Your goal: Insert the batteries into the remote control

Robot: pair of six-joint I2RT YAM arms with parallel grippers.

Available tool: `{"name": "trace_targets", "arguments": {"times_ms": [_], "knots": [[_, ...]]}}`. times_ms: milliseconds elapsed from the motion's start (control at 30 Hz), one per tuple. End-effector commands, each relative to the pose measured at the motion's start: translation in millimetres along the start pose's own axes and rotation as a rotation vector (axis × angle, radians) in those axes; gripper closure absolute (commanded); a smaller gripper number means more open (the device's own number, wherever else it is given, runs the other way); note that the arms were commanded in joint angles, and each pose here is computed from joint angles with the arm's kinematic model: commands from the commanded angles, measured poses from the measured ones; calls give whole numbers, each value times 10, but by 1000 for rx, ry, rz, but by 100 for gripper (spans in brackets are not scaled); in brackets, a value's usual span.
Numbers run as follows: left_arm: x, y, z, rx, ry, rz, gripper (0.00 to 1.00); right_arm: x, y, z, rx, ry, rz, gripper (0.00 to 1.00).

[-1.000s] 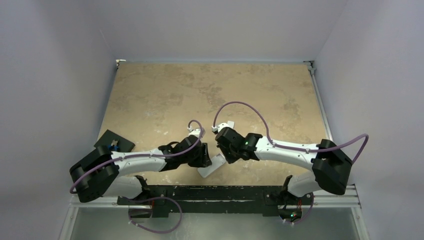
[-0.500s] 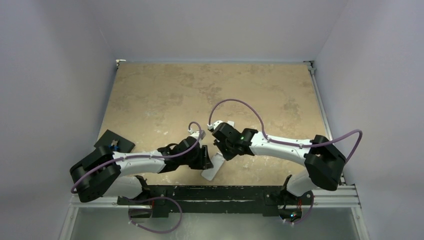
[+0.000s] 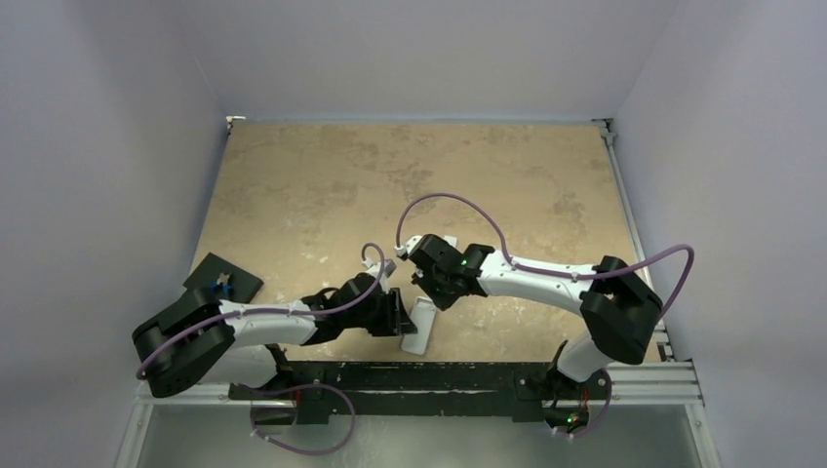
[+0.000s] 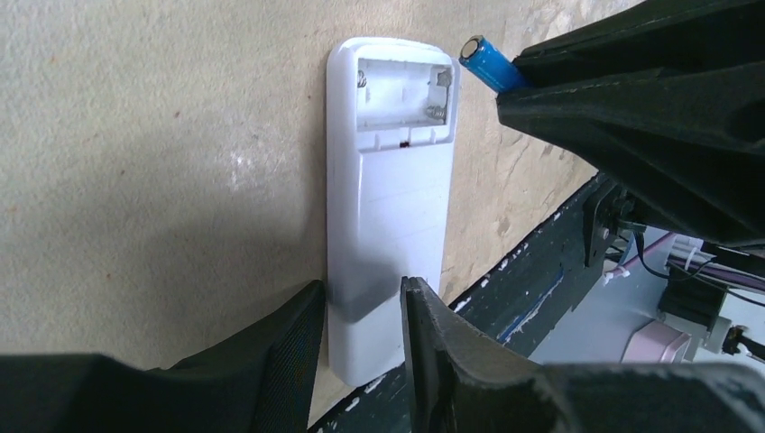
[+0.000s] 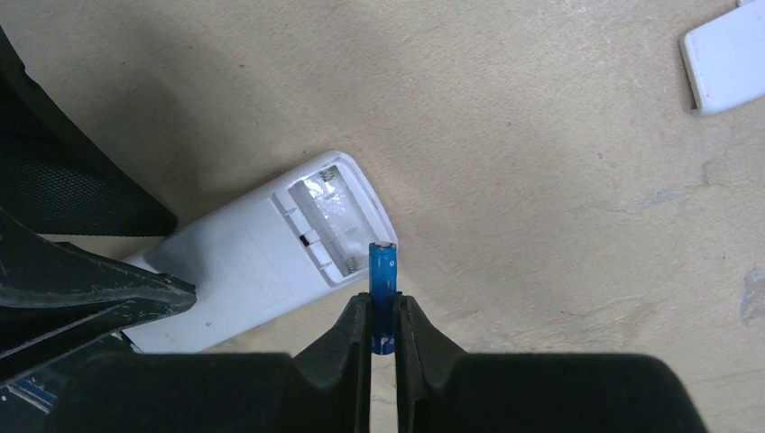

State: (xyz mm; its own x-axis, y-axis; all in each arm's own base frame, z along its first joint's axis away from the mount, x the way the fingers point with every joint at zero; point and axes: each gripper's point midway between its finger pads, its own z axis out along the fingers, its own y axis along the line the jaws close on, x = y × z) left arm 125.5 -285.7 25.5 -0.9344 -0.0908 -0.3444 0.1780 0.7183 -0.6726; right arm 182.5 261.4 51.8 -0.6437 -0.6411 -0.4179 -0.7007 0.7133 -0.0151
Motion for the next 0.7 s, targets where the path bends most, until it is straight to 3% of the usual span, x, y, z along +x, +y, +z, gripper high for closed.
{"name": "trace_targets", "arguments": {"times_ms": [0, 667], "knots": [[15, -22, -64, 25, -11, -22, 64, -198, 41, -82, -41, -32, -73, 98], [-279, 78, -485, -73, -138, -6, 62, -266, 51, -110, -97, -47, -324, 96]]}}
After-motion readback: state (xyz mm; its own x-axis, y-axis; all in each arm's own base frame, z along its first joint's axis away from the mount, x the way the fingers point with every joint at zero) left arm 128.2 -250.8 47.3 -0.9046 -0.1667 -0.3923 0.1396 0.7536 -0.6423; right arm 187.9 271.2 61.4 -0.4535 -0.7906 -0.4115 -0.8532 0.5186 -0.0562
